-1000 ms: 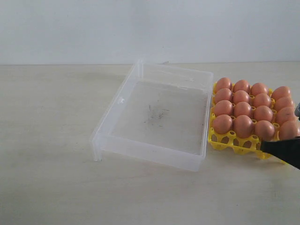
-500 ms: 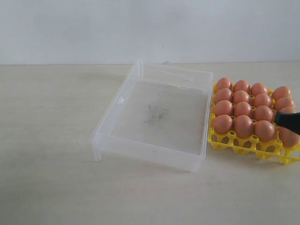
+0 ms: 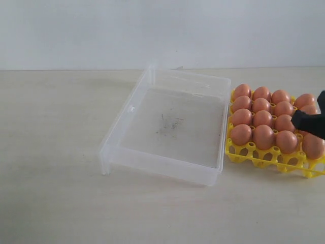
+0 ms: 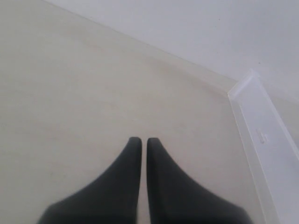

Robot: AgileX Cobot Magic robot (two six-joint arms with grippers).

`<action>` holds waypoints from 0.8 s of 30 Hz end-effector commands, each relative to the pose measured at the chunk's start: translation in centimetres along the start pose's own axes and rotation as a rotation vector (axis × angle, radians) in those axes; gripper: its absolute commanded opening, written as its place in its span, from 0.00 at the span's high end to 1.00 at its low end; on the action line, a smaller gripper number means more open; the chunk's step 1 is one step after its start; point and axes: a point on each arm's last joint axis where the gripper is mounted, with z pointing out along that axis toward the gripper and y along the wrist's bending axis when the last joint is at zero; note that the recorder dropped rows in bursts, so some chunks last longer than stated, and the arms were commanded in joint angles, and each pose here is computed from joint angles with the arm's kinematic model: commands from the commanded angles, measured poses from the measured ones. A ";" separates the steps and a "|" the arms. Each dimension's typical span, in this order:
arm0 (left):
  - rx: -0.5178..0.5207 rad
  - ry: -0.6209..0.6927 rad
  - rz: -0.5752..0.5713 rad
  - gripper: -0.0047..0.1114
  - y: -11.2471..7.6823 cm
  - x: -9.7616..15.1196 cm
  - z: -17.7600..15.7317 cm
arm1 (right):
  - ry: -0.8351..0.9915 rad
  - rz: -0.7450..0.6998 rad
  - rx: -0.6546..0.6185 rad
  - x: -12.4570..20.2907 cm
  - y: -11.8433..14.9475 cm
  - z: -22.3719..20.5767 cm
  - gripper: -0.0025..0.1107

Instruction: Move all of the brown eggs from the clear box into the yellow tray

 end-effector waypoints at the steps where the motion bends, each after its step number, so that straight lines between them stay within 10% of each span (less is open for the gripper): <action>1: 0.012 -0.011 0.012 0.93 -0.3 -0.1 -0.1 | -0.236 -0.001 -0.191 -1.5 1.1 -3.3 0.98; 7: 0.012 -0.011 0.012 0.93 -0.3 -0.1 -0.1 | -0.302 -0.022 -0.285 -1.9 1.2 -5.7 0.98; 16: 0.012 -0.011 0.012 0.93 -0.3 -0.1 -0.1 | -0.444 -0.109 -0.972 -3.3 5.5 -11.8 0.98; 24: 0.012 -0.011 0.012 0.93 -0.3 -0.1 -0.1 | -0.697 0.032 -0.959 -6.0 4.0 -15.1 0.98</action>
